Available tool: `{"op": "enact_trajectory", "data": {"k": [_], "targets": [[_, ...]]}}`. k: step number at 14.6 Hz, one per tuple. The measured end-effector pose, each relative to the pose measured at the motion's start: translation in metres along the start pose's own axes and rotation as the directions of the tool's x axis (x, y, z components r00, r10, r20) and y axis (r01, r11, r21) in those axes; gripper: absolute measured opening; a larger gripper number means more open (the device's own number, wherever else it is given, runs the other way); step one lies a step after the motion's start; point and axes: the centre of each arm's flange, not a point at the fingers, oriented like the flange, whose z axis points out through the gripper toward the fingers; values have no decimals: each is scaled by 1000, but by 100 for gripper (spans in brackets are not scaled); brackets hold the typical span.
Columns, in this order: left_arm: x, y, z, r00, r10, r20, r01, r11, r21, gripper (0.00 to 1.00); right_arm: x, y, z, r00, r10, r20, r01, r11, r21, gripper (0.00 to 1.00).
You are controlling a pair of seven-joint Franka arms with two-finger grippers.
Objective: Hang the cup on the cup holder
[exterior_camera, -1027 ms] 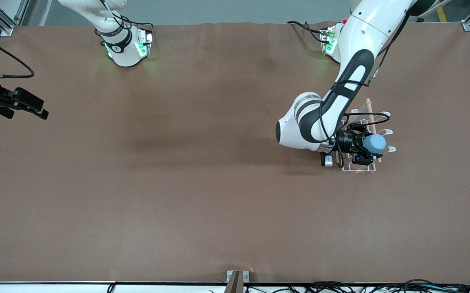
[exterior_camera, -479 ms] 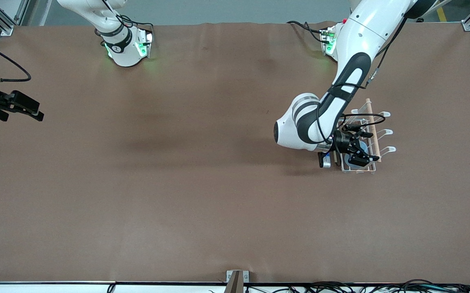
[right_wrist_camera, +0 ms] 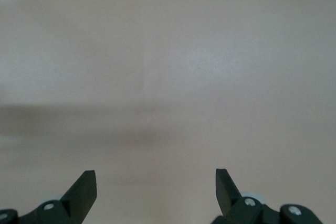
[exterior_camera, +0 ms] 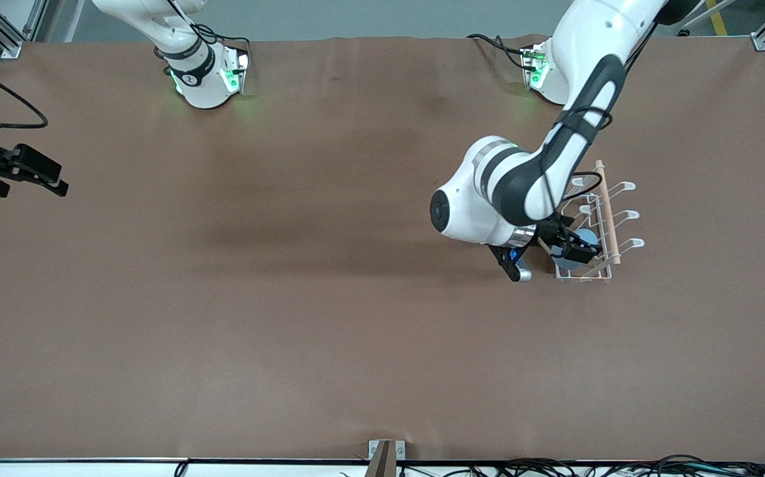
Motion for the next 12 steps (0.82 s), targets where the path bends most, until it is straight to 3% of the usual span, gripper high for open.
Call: {"op": "enact_trajectory", "data": {"k": [2, 4, 8, 9, 12], "targets": [[-19, -26, -30, 990, -116, -83, 103, 983, -153, 100, 0, 1, 0, 1000, -2, -1, 2, 1000, -19, 100], [-38, -52, -47, 963, -239, -123, 196, 938, -286, 100, 0, 1, 0, 1000, -2, 0, 2, 1000, -25, 100], [-63, -82, -56, 926, -341, -161, 237, 858, -455, 100, 0, 4, 0, 1000, 1, 0, -1, 1000, -28, 100], [-69, -86, -57, 916, -368, -162, 240, 824, -513, 100, 0, 4, 0, 1000, 3, 0, -3, 1000, -28, 100], [-99, -119, -51, 852, -515, -97, 316, 653, -688, 100, 0, 5, 1, 1000, 3, 5, -3, 1000, -28, 100]]}}
